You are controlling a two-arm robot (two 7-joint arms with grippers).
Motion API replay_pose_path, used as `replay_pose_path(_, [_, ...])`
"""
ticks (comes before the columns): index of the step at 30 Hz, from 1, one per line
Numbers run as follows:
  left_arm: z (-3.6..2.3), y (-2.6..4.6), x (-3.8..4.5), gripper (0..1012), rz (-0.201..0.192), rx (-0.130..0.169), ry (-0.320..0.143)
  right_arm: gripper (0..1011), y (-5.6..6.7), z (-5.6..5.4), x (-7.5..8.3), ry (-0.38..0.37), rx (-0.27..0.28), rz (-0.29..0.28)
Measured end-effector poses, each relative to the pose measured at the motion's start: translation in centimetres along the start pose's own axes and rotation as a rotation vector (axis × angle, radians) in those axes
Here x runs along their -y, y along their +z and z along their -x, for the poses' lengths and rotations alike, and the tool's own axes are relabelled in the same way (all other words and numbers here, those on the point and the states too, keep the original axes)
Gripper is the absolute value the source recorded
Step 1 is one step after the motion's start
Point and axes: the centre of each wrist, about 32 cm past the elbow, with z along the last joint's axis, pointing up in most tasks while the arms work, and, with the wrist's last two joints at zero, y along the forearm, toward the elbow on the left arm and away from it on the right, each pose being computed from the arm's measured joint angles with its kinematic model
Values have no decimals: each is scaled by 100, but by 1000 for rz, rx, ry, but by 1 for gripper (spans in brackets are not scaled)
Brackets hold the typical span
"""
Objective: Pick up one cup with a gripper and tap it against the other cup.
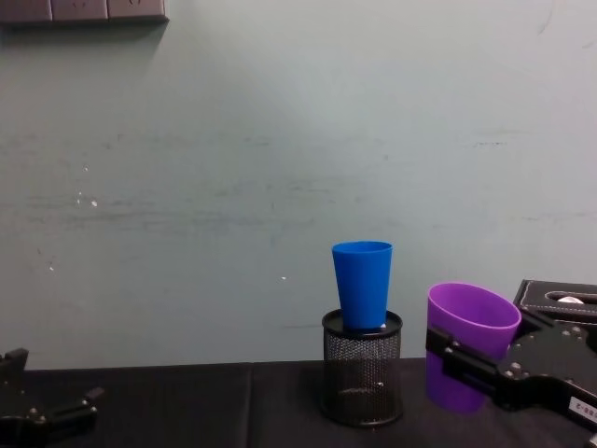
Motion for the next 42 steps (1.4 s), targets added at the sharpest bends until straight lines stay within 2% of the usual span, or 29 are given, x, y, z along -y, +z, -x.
replay_pose_path(11, [0, 0, 0, 1011, 0, 0, 0, 739, 73, -5, -127, 1, -1, 28])
replay_pose_path(21, [0, 0, 0, 1011, 0, 0, 0, 739, 56, -139, -288, -12, -8, 50])
replay_pose_path(38, [0, 0, 0, 1011, 0, 0, 0, 739, 24, -284, -634, -23, -18, 33])
replay_pose_path(42, [0, 0, 0, 1011, 0, 0, 0, 739, 30, -310, -674, -27, -17, 28])
